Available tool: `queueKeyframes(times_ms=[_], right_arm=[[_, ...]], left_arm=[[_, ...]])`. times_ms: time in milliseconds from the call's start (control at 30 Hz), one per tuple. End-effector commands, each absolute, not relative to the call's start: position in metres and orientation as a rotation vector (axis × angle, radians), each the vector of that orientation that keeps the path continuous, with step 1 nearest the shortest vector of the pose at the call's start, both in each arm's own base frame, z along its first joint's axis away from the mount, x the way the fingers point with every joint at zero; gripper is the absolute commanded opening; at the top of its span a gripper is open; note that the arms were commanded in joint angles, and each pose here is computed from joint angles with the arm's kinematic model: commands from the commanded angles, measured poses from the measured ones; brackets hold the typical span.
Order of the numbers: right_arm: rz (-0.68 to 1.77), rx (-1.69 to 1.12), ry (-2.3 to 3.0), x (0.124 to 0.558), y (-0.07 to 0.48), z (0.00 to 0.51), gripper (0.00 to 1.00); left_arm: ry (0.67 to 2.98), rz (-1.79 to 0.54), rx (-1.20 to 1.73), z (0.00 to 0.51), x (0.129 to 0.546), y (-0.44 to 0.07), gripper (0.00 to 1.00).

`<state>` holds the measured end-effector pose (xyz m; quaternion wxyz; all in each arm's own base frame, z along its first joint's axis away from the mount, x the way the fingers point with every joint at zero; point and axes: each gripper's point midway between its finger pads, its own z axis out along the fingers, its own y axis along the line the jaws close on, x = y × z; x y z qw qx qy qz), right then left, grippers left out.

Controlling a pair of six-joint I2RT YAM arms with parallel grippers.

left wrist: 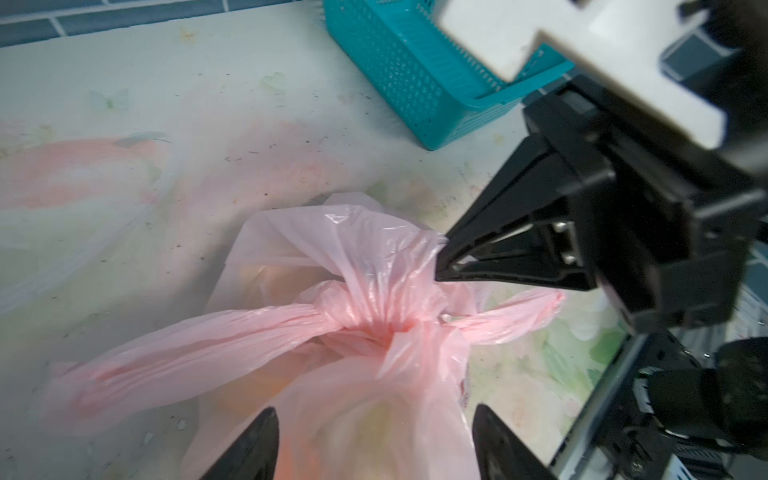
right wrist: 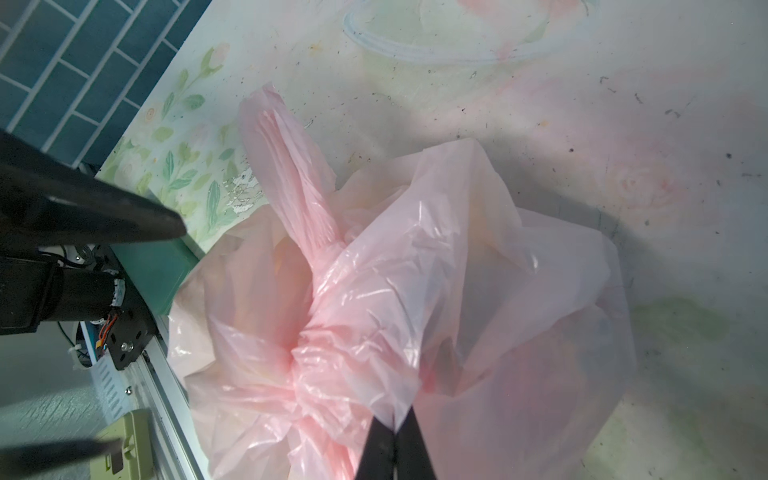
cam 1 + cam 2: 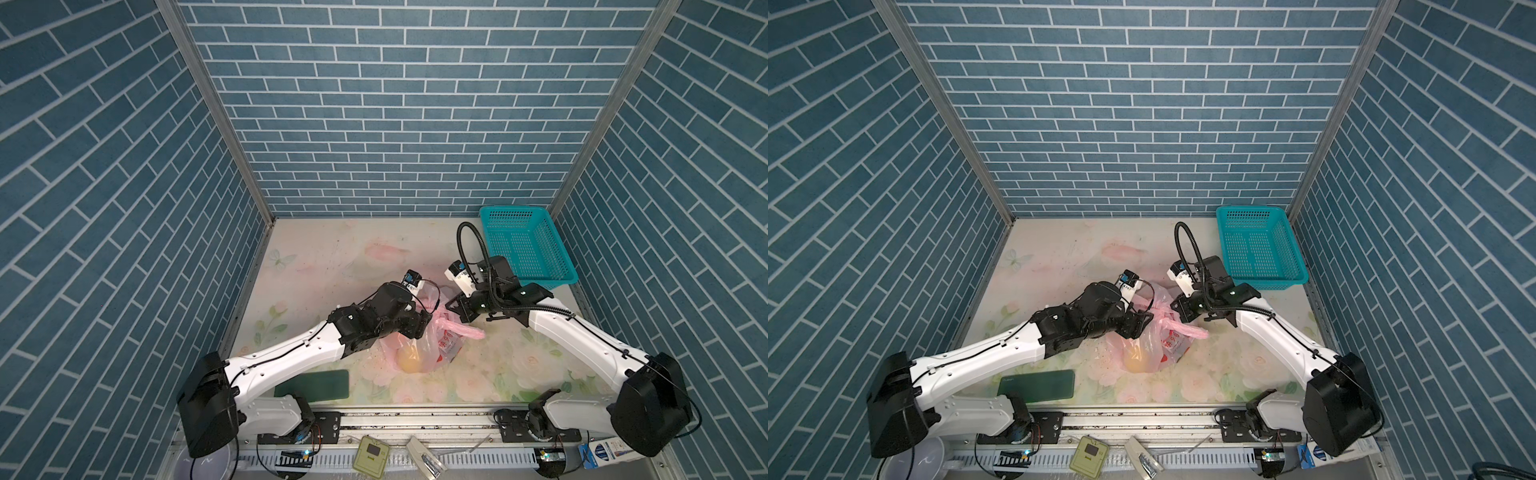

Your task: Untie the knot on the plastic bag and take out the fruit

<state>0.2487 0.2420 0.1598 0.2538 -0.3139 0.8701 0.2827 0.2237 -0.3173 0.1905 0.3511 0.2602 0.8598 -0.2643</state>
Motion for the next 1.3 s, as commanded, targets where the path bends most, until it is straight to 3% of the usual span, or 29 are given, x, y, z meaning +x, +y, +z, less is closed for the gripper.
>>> queueKeyframes(times_ms=[0, 200, 400, 567, 667, 1267], right_arm=[[0.761, -0.768, 2.379, 0.25, 0.238, 0.159, 0.0], [0.761, -0.754, 2.371, 0.251, 0.238, 0.162, 0.0], [0.743, -0.746, 2.372, 0.248, 0.233, 0.162, 0.0], [0.717, -0.741, 2.371, 0.246, 0.228, 0.162, 0.0], [0.696, -0.722, 2.374, 0.247, 0.223, 0.161, 0.0], [0.573, -0.313, 2.411, 0.276, 0.159, 0.158, 0.0]], left_arm=[[2.255, -0.743, 0.816, 0.179, 0.203, -0.336, 0.76], [2.308, -0.573, 0.773, 0.154, 0.214, -0.338, 0.73], [2.275, -0.421, 0.695, 0.155, 0.233, -0.328, 0.34], [2.217, -0.389, 0.704, 0.167, 0.235, -0.318, 0.09], [2.196, -0.345, 0.714, 0.17, 0.236, -0.308, 0.0], [2.203, -0.2, 0.547, 0.15, 0.226, -0.234, 0.0]])
